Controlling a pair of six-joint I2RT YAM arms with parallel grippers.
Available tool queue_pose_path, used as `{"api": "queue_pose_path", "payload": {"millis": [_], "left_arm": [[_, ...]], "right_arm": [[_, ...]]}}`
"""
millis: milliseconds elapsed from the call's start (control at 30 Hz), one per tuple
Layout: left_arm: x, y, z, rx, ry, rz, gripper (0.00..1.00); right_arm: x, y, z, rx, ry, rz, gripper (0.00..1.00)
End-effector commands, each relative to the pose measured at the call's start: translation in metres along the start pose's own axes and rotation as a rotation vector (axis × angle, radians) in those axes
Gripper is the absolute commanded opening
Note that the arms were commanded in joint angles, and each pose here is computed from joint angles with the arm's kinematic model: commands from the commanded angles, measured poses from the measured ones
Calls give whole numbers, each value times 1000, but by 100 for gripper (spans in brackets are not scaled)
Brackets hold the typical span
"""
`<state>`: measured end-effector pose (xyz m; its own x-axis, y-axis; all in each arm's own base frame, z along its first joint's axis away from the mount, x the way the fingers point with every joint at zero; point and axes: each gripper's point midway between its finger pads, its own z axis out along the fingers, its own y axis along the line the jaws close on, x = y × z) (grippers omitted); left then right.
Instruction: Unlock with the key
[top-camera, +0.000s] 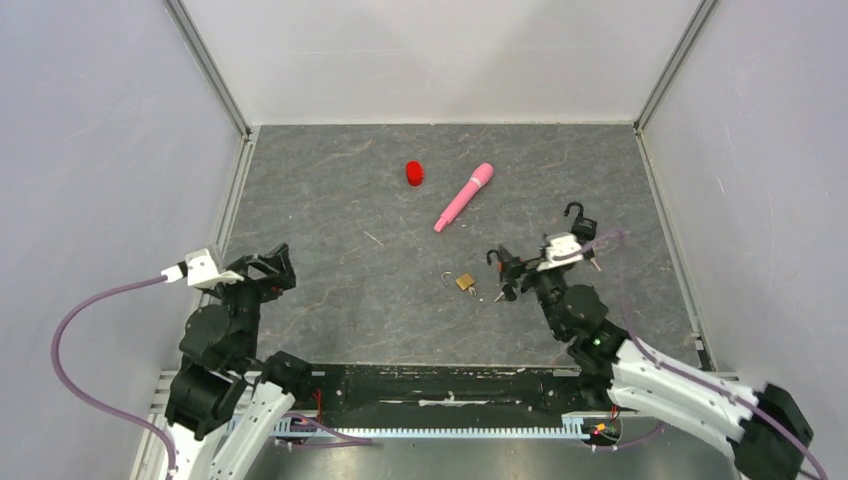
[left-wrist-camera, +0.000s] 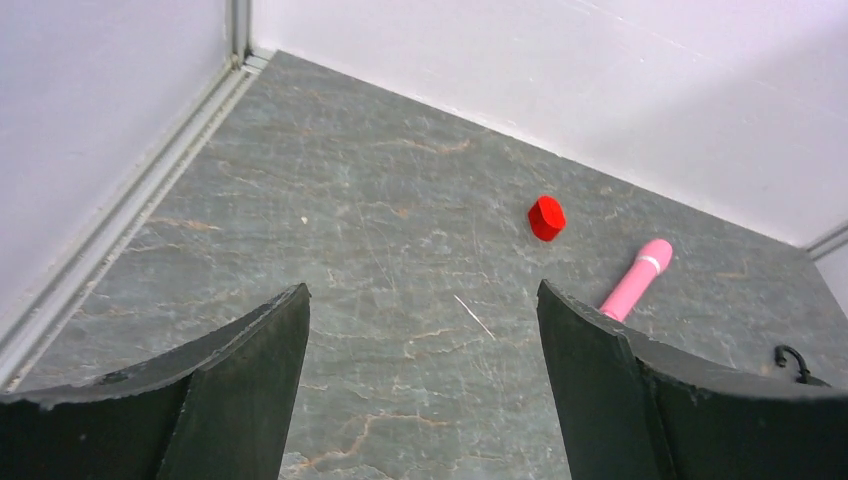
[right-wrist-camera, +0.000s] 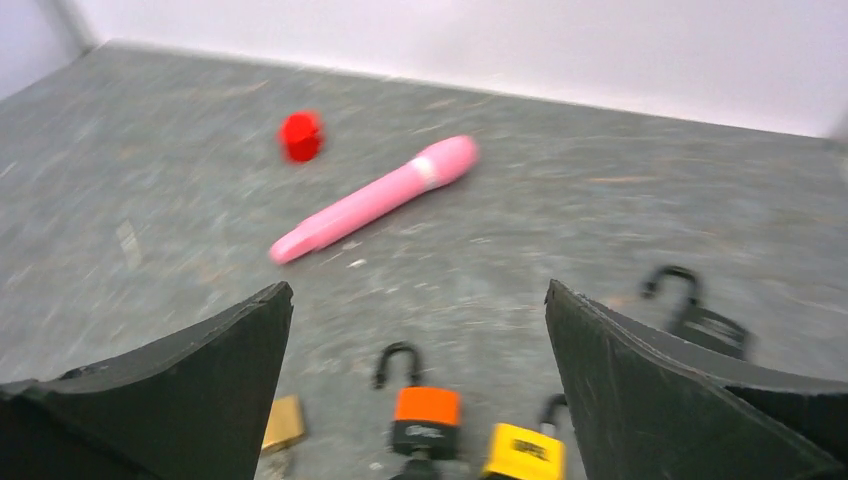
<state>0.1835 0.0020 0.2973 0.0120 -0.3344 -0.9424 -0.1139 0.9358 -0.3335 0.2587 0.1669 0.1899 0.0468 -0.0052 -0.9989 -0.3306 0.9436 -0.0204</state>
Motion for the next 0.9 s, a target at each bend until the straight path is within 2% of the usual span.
{"api": "queue_pose_path", "payload": {"millis": [0,133,300,433,567,867], "left_arm": [[-31,11,-9,-30,-129,25,88],[-33,12,-13,-17,-165,17,88],[-28,14,-13,-12,-178,8,88],[-21,11,-10,8,-172,24,88],[-18,6,-8,32,-163,35,88],[-16,9,-8,27,-175,33,88]], "right_arm": [[-9,-88,-38,414,37,-63,98],[-34,-136,-80,642,-39,5,98],[-44,-168,-120,773,-138,132,98],[-49,-182,-140,810,-199,206,98],[-45,-187,-145,852,-131,116,98],[-43,-182,-139,808,-158,113,98]]}}
